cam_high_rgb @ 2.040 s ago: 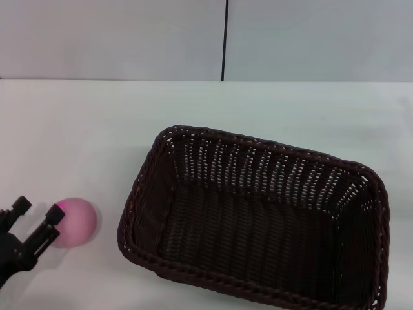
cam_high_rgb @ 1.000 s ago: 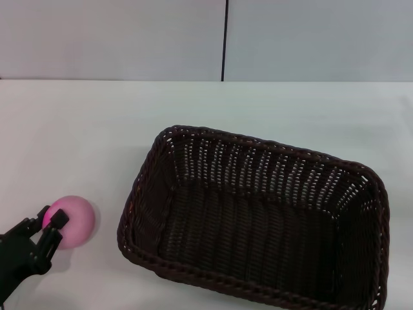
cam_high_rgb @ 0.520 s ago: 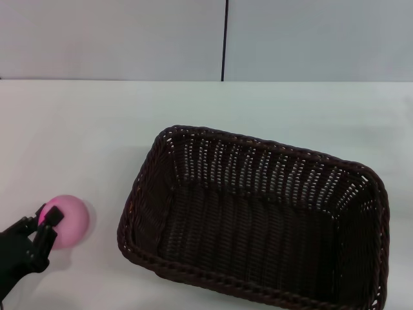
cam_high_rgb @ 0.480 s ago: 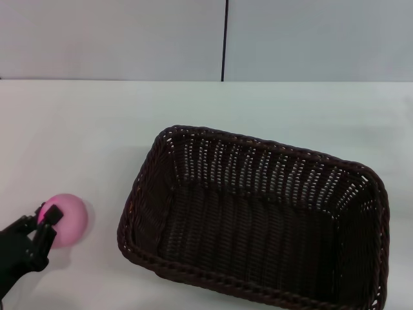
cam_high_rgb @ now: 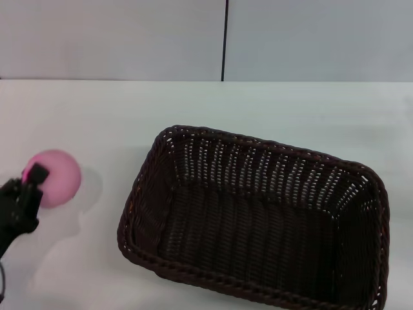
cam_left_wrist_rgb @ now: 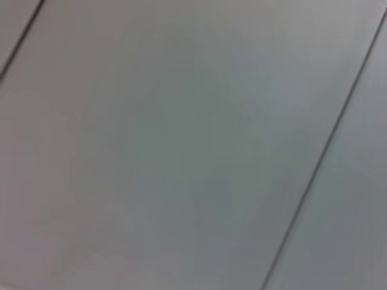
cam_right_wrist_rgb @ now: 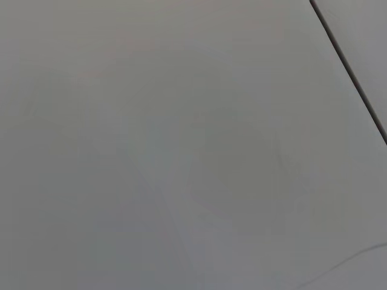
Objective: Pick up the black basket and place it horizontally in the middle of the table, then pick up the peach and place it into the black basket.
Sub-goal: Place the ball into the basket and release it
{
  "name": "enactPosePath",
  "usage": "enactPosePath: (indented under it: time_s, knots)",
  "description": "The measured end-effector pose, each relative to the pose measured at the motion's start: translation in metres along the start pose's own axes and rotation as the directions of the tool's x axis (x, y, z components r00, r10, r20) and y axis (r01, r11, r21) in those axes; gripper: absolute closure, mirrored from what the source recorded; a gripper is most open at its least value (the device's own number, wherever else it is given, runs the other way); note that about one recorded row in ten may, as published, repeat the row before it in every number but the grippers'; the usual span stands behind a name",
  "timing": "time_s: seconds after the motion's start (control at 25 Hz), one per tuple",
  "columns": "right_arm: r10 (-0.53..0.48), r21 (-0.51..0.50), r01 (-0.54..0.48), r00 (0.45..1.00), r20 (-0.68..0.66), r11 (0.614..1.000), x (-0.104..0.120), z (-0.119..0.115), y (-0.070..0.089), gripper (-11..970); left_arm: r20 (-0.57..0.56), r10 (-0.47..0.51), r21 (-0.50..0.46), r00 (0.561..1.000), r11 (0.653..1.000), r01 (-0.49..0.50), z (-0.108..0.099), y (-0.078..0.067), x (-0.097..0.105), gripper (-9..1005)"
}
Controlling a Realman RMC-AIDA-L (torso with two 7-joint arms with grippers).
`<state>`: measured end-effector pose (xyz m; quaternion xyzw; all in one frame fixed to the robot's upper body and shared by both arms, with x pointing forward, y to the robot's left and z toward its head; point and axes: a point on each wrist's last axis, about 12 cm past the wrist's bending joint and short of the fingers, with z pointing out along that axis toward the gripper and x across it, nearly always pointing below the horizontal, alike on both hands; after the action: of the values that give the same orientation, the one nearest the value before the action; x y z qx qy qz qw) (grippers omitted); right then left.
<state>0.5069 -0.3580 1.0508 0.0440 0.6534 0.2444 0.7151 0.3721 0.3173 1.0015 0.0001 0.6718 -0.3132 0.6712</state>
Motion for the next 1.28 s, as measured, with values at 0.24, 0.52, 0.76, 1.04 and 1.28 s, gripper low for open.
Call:
enactPosePath:
  time_s: [0.24, 0.52, 0.76, 1.04, 1.28]
  knots:
    - [0.014, -0.004, -0.014, 1.0, -0.002, 1.0, 0.003, 0.002, 0.002, 459, -0.007, -0.085, 0.235, 0.996, 0.968, 0.084, 0.046, -0.015, -0.007, 946]
    - [0.03, -0.004, -0.031, 0.999, -0.018, 1.0, 0.008, 0.003, 0.005, 459, -0.15, -0.033, 0.491, 0.988, 0.865, 0.104, 0.091, -0.04, -0.001, 930]
    - [0.038, -0.004, -0.038, 0.999, -0.028, 0.999, 0.01, 0.003, 0.006, 459, -0.188, 0.008, 0.508, 0.982, 0.857, 0.09, 0.099, -0.043, 0.004, 917]
    - [0.046, -0.007, -0.046, 0.998, -0.035, 0.999, 0.012, 0.006, 0.008, 459, -0.214, 0.099, 0.468, 0.972, 0.884, 0.013, 0.104, -0.035, 0.011, 902]
    - [0.052, -0.013, -0.052, 0.998, -0.04, 0.999, 0.014, 0.009, 0.01, 459, -0.202, 0.143, 0.466, 0.969, 0.884, -0.034, 0.109, -0.034, 0.012, 889]
